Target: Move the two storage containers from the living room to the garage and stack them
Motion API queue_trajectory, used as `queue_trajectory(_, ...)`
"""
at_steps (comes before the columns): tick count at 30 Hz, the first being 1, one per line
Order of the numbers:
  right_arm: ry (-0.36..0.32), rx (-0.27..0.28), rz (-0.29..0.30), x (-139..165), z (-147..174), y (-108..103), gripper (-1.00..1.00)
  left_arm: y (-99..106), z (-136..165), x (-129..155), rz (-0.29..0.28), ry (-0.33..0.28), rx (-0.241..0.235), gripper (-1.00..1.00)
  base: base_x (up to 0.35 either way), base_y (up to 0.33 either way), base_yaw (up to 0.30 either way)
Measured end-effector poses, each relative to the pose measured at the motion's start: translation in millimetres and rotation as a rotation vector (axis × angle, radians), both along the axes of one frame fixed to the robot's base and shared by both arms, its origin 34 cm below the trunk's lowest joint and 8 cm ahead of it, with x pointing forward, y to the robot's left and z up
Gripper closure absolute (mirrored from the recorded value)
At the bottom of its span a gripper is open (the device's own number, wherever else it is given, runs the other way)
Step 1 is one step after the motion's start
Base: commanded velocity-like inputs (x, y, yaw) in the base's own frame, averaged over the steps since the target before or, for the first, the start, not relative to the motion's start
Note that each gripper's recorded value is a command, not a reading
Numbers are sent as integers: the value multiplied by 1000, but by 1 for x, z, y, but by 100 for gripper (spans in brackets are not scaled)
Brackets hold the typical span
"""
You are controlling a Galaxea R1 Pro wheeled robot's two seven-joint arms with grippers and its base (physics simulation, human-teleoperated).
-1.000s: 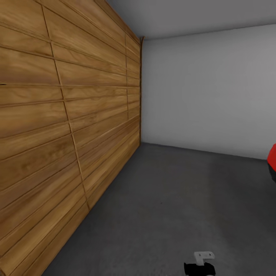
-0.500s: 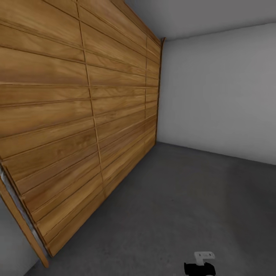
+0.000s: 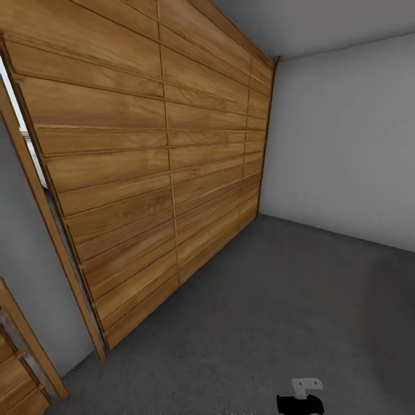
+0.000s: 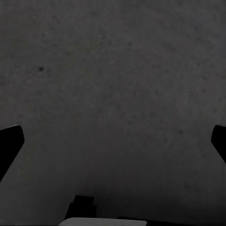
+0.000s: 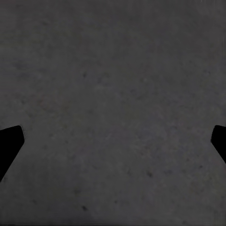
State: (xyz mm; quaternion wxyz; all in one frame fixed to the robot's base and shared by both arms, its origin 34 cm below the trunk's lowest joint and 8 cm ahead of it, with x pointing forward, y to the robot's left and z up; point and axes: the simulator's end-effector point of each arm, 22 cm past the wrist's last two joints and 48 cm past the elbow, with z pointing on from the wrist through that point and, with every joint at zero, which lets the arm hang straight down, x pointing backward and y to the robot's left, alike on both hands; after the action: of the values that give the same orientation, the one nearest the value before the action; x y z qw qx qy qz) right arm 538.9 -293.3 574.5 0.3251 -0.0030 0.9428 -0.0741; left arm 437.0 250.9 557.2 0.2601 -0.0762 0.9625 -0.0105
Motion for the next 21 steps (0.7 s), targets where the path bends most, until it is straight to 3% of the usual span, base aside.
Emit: queue_trajectory(21, 0, 1, -3, 0, 0, 0, -100, 0, 0, 0, 0, 0, 0, -100, -233, -150, 300)
